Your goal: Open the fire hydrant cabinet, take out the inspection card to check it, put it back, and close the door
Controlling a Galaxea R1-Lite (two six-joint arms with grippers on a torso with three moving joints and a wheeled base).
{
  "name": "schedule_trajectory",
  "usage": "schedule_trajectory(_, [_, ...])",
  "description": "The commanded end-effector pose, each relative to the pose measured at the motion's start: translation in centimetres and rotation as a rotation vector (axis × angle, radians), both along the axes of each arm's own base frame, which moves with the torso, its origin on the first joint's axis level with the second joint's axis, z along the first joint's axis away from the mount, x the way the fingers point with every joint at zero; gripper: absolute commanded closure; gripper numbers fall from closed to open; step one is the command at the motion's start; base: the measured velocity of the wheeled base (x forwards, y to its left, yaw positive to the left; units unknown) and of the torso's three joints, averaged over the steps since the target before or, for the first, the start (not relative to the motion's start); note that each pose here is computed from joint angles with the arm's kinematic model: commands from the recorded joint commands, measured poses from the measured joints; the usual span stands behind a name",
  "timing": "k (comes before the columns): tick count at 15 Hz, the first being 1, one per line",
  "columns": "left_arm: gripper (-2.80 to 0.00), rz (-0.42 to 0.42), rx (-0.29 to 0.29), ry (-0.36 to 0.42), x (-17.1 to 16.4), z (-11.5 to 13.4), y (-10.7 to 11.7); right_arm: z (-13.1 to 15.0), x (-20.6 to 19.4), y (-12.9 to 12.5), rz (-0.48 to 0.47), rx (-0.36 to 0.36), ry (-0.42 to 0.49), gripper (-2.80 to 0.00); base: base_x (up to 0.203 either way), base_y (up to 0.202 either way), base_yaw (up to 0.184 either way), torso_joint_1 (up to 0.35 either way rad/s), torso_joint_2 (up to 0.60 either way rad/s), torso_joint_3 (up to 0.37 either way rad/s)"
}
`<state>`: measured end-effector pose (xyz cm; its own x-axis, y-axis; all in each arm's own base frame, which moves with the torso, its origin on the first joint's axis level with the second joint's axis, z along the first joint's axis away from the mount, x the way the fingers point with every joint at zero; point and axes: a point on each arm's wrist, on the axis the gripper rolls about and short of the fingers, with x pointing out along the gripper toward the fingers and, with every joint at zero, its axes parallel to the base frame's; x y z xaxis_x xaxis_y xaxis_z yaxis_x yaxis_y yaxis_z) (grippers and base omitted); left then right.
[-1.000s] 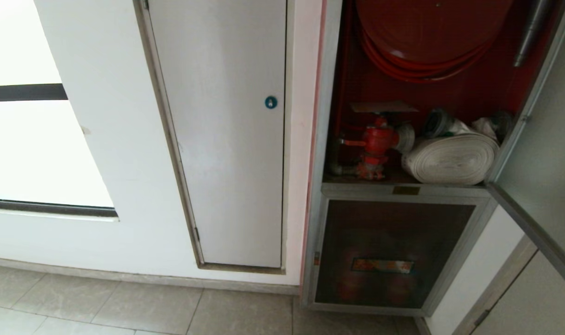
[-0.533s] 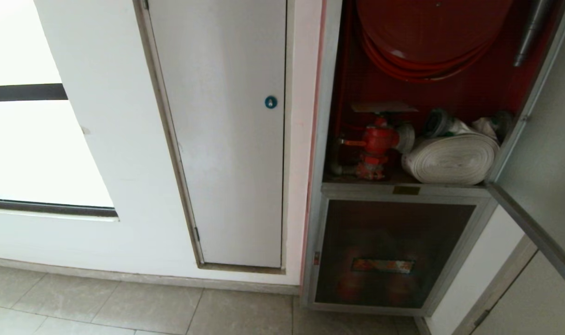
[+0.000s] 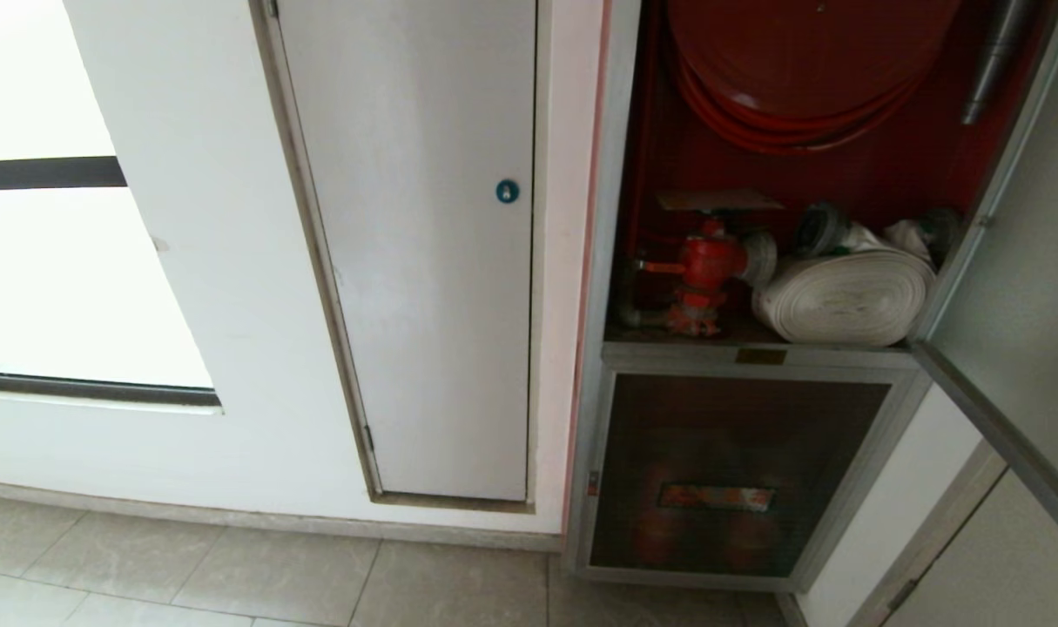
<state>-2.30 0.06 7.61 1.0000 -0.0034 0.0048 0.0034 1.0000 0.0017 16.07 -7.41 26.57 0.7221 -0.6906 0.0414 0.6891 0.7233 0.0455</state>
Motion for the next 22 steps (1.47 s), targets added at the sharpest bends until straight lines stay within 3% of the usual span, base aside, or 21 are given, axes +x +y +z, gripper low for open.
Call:
schedule_trajectory(1, [0.00,0.000,0.000,0.002,0.0,0.0,0.0,-0.6,0.8,1.4,0.088,0.008,0.020,0.00,0.000,0.000,0.000,0.000,0.00,0.000])
schedule_trajectory(9, [0.00,0.000,0.000,0.000,0.0,0.0,0.0,-2.6,-8.0,6.8,0.416,-0.033,-0.100,0.00,0.000,0.000,0.000,0.000,0.00,0.000])
schedule_trajectory(16, [0.00,0.000,0.000,0.000,0.0,0.0,0.0,-6.7,-17.2,6.6,0.457,-0.042,-0.092,0.00,0.000,0.000,0.000,0.000,0.00,0.000])
schedule_trajectory(19, [0.00,0.000,0.000,0.001,0.0,0.0,0.0,-9.6,-18.0,6.6,0.475,-0.032,-0.026,0.00,0.000,0.000,0.000,0.000,0.00,0.000])
schedule_trajectory(22, [0.00,0.000,0.000,0.000,0.0,0.0,0.0,-10.9,-18.3,6.6,0.465,-0.032,-0.018,0.00,0.000,0.000,0.000,0.000,0.00,0.000])
